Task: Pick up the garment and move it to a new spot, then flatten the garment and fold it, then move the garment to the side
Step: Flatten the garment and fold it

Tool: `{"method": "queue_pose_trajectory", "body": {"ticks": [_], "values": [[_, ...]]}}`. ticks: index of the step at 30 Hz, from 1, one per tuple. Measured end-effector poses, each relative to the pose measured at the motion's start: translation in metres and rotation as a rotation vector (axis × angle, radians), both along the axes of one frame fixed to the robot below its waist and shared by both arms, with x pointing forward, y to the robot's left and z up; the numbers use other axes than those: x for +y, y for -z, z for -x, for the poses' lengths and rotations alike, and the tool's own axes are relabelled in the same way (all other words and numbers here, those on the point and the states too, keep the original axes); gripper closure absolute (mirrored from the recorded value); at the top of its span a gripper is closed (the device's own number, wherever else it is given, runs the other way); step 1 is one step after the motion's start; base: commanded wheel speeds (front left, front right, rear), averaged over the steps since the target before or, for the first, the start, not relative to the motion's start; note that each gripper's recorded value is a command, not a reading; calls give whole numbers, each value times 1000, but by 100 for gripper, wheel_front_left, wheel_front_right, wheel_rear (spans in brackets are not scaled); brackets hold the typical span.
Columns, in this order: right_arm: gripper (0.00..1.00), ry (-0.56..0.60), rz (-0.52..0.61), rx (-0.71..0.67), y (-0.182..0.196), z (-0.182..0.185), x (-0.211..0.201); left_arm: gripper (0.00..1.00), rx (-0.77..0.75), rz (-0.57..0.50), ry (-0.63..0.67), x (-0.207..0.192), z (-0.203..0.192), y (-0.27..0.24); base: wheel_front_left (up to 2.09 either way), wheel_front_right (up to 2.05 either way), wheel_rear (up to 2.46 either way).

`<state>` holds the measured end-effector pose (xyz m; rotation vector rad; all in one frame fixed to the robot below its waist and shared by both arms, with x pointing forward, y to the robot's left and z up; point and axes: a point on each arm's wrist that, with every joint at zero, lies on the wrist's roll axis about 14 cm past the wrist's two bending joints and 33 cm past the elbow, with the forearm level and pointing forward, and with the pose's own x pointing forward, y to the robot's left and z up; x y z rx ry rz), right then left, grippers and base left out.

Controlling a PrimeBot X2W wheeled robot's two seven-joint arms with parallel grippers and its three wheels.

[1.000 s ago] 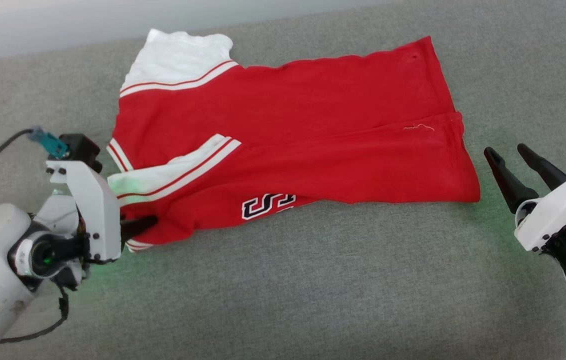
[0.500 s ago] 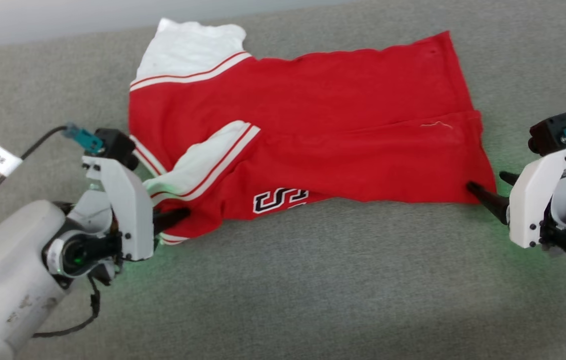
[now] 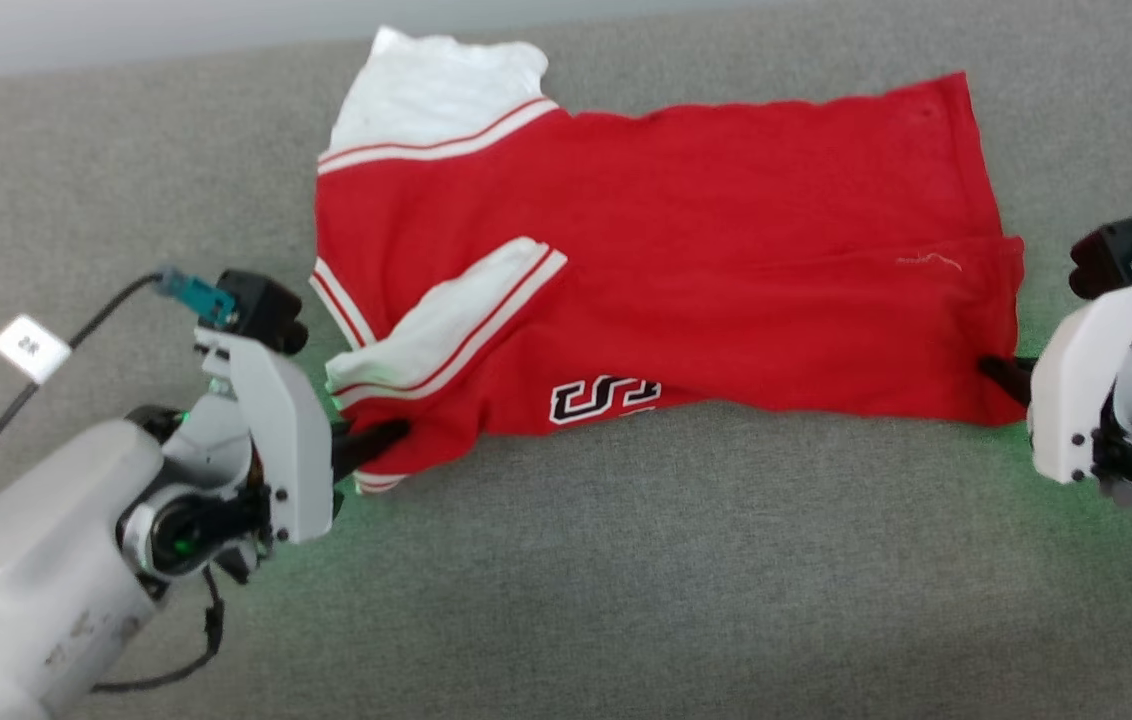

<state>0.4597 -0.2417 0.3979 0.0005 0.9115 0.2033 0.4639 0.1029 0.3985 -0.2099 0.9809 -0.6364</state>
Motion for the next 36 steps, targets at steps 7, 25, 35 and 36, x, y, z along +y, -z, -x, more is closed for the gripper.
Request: {"method": "queue_pose_trajectory", "body": {"ticks": [7,25,35,36], "values": [[100,11,17,-11,-9,26,-19,100,-65,-15,17,10,24,-18,0,0,0],[0,-23,16,-69,-32,66,-28,58,-97,18,-24,21,87,-39,0,0,0],[0,38,-4,-398,-77,35,-20,0,-298,29,-157,37,44,-71,0,0,0],[0,42,-7,-441,-82,31,-17,0,-330,13,-164,40,39,-72,0,0,0]]}}
